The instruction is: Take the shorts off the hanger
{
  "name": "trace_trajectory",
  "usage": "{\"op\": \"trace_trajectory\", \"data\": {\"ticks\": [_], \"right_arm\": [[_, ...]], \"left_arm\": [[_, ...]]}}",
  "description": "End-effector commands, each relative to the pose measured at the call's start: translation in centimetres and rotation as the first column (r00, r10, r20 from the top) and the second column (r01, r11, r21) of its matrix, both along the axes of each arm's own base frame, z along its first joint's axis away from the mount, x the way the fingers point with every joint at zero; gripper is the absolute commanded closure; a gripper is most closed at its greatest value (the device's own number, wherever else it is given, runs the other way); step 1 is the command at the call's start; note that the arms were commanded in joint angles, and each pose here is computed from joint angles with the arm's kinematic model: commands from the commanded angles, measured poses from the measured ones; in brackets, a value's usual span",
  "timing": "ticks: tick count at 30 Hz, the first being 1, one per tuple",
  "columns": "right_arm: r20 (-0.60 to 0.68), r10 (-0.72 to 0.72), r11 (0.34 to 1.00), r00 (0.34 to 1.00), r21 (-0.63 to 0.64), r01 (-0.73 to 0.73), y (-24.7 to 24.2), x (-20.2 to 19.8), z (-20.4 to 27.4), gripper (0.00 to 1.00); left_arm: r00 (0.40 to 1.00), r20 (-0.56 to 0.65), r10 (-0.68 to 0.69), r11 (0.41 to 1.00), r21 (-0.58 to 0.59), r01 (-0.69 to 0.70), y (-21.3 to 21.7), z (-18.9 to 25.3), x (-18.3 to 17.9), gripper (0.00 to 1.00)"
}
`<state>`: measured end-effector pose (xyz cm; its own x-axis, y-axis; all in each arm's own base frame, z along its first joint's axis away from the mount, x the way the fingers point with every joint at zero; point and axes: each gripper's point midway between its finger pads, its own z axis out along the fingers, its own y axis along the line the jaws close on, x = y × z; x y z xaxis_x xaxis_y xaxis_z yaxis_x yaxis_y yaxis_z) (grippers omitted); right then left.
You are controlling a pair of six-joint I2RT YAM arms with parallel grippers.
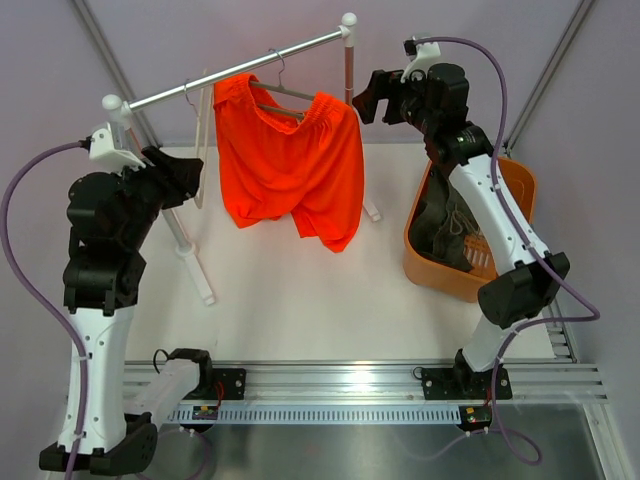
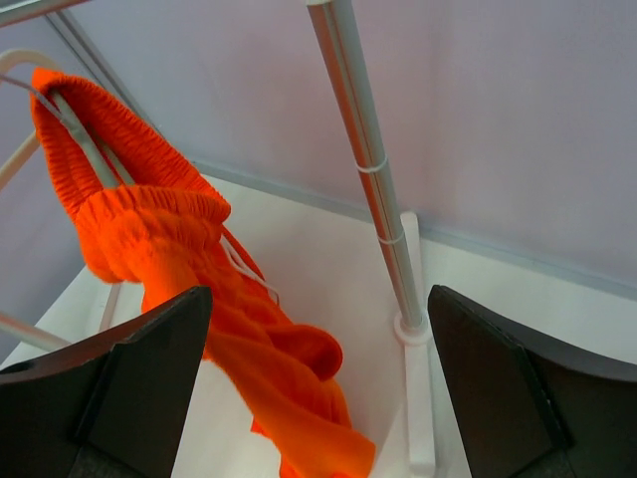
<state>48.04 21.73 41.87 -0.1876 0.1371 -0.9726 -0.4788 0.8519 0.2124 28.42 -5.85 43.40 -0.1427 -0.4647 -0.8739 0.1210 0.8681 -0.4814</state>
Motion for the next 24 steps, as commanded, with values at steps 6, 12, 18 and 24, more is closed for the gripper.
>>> {"op": "trace_trajectory", "data": {"ticks": [6,12,18,24], "right_arm": [[0.080,-0.021,0.998,0.997,0.065,0.015,1.1,2.4,3.4,0.00],[0.024,0.028,1.000,0.999,-0.011,-0.028,4.4,1.9,-0.3,0.00],[-0.001,0.066,0.998,0.998,-0.019,-0.066,6.0,-0.9,-3.0,0.01],[0.008,0.067,0.997,0.998,0.028,-0.067,5.2,-3.6,-3.1,0.01]], "left_arm": [[0.977,0.164,-0.139,0.989,0.069,0.129,-2.1,7.0,-3.1,0.49],[0.956,0.152,-0.252,0.966,0.092,0.241,-6.1,7.8,-1.9,0.48],[0.963,0.114,-0.244,0.966,0.111,0.231,-9.4,8.3,1.3,0.47],[0.985,0.078,-0.155,0.981,0.127,0.144,-11.3,7.9,6.3,0.44]]}}
